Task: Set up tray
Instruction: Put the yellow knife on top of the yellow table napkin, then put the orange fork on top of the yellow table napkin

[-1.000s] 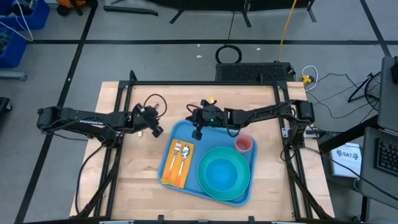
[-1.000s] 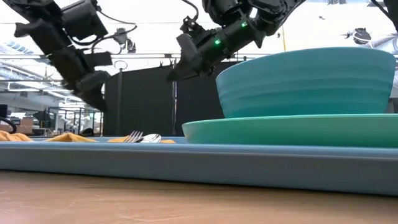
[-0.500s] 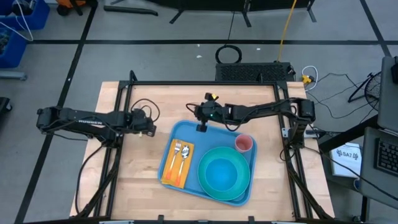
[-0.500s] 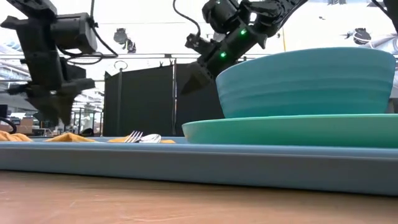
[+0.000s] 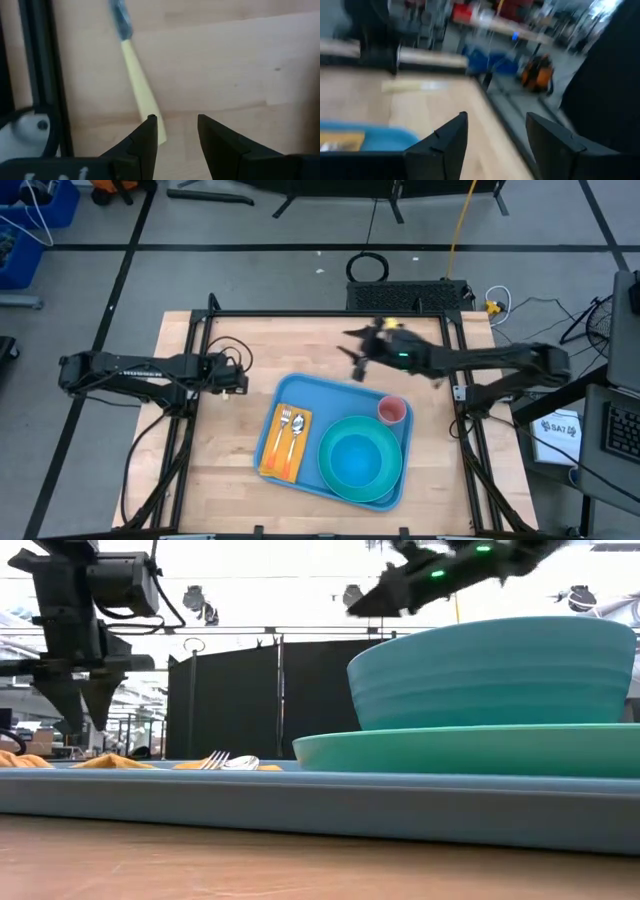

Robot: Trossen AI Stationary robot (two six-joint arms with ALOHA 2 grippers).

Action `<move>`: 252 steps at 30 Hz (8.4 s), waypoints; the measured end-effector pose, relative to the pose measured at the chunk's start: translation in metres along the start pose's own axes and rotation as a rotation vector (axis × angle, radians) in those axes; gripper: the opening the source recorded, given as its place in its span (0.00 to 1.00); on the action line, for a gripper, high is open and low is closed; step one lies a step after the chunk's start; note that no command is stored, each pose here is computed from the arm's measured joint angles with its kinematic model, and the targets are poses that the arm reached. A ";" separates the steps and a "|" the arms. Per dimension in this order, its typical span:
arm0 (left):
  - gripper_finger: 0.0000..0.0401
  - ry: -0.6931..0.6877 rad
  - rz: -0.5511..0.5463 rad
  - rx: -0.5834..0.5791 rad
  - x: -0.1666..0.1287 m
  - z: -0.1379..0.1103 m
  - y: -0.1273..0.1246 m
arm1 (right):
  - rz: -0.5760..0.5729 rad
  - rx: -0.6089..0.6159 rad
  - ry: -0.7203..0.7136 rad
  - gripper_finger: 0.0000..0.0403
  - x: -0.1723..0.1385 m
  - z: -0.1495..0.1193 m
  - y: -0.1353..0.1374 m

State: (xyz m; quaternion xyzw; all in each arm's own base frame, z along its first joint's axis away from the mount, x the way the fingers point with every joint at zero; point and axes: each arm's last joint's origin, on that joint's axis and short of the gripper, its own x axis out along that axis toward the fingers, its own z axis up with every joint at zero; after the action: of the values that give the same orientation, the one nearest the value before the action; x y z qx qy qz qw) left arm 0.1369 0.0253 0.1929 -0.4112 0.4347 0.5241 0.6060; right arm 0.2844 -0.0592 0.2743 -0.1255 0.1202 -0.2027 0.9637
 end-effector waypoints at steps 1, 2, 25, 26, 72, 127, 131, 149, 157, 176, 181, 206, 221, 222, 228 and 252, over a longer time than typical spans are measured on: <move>0.36 0.010 0.002 -0.019 0.000 0.001 0.001 | -0.015 0.016 -0.045 0.47 -0.012 -0.004 -0.003; 0.36 0.023 0.006 -0.043 0.001 0.002 0.001 | -0.028 0.026 -0.081 0.47 -0.024 -0.008 -0.006; 0.36 0.270 0.225 -0.170 0.048 0.035 0.001 | -0.027 0.024 -0.195 0.43 -0.082 -0.020 -0.012; 0.36 0.272 0.224 -0.172 0.048 0.036 0.001 | -0.027 0.024 -0.195 0.43 -0.082 -0.020 -0.012; 0.18 0.176 -0.021 0.203 -0.008 -0.007 -0.072 | -0.046 0.054 -0.156 0.42 -0.082 -0.023 -0.012; 0.18 0.496 -0.181 0.235 -0.013 -0.115 -0.121 | -0.038 0.102 -0.171 0.42 -0.082 -0.021 -0.012; 0.18 0.444 -0.201 0.221 -0.012 -0.112 -0.123 | -0.037 0.102 -0.171 0.42 -0.082 -0.021 -0.012; 0.32 0.522 -0.211 0.303 0.018 -0.122 -0.142 | -0.036 0.101 -0.169 0.42 -0.082 -0.022 -0.012; 0.65 0.532 -0.291 0.364 0.004 -0.114 -0.141 | -0.004 0.109 -0.136 0.42 -0.079 -0.025 -0.005; 0.68 0.086 -0.429 0.512 0.002 -0.038 -0.150 | 0.142 0.136 -0.092 0.42 -0.031 -0.027 0.016; 0.68 0.068 -0.605 0.540 0.012 -0.023 -0.167 | 0.140 0.137 -0.094 0.42 -0.032 -0.027 0.016; 0.68 0.210 -0.588 0.642 0.024 -0.031 -0.165 | 0.137 0.128 -0.087 0.42 -0.032 -0.027 0.015; 0.44 0.221 -0.619 0.687 0.034 -0.032 -0.172 | 0.136 0.128 -0.087 0.42 -0.032 -0.027 0.015; 0.39 0.218 -0.624 0.690 0.034 -0.032 -0.172 | 0.136 0.128 -0.087 0.42 -0.032 -0.027 0.015; 0.06 0.214 -0.625 0.696 0.034 -0.032 -0.172 | 0.132 0.128 -0.086 0.42 -0.032 -0.027 0.015; 0.00 0.265 -0.601 0.698 0.005 -0.021 -0.150 | 0.129 0.127 -0.077 0.42 -0.032 -0.028 0.015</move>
State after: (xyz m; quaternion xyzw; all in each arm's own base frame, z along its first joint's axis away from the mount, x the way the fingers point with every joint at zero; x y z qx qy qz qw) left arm 0.2837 -0.0101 0.1888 -0.3539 0.5202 0.0914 0.7719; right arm 0.2531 -0.0383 0.2491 -0.0640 0.0777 -0.1425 0.9847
